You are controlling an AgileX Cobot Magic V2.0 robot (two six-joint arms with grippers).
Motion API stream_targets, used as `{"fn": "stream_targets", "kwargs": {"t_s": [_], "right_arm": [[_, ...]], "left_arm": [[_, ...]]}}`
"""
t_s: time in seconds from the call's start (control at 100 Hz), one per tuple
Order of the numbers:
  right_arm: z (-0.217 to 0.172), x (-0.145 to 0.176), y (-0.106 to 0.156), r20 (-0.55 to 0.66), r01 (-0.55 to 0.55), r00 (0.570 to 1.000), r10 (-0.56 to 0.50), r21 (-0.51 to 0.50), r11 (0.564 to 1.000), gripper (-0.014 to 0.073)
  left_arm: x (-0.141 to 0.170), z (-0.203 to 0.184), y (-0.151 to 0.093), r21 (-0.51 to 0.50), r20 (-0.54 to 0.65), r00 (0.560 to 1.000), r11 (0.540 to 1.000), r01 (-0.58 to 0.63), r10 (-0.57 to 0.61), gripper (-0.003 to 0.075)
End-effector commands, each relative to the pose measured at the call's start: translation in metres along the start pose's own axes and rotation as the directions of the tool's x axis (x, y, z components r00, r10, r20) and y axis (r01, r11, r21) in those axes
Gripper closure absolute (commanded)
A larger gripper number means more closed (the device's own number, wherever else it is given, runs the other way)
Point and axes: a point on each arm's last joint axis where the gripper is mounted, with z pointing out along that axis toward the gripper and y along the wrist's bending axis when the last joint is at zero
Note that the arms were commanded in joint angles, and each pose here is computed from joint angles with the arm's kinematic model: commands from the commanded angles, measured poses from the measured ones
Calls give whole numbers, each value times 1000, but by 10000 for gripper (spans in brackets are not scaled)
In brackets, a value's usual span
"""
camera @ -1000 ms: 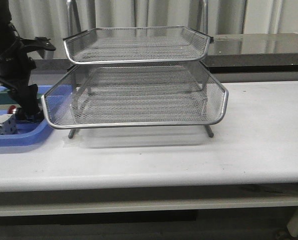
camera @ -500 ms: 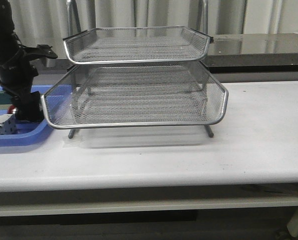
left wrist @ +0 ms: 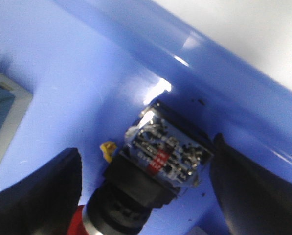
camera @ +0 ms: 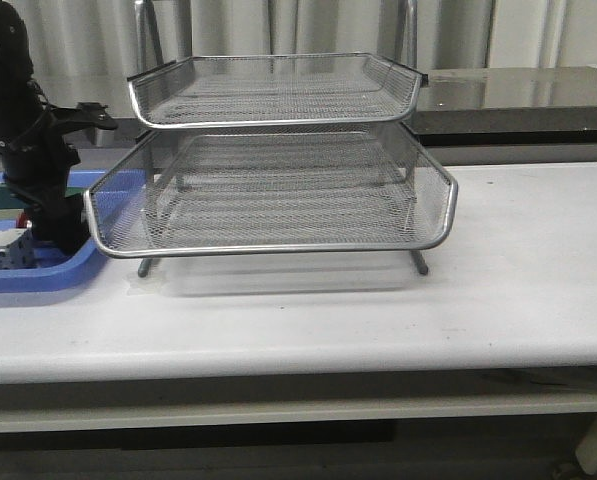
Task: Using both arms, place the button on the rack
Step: 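Close the left gripper on the red-capped button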
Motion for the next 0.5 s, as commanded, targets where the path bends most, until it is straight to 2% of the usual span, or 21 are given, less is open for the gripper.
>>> {"fn": "stream_targets", "kwargs": {"t_s": [0.0,0.11,0.37,0.49], "right_arm": [[-7,-12,-2,87,5,996,-6,11,1000,663],[-7,-12,-2,87,5,996,-6,11,1000,663],[-7,-12,-2,87,5,996,-6,11,1000,663],[-7,-12,-2,87,5,996,-6,11,1000,663]], "left_arm": [[-11,-30,6,-68,69,998,998,-1,5,210],[-11,-30,6,-69,68,998,998,-1,6,295],[-13,-39,9,-85,79,997,996,-3,10,601],[-15,-47,11,-85,76,997,996,-5,11,707]]}}
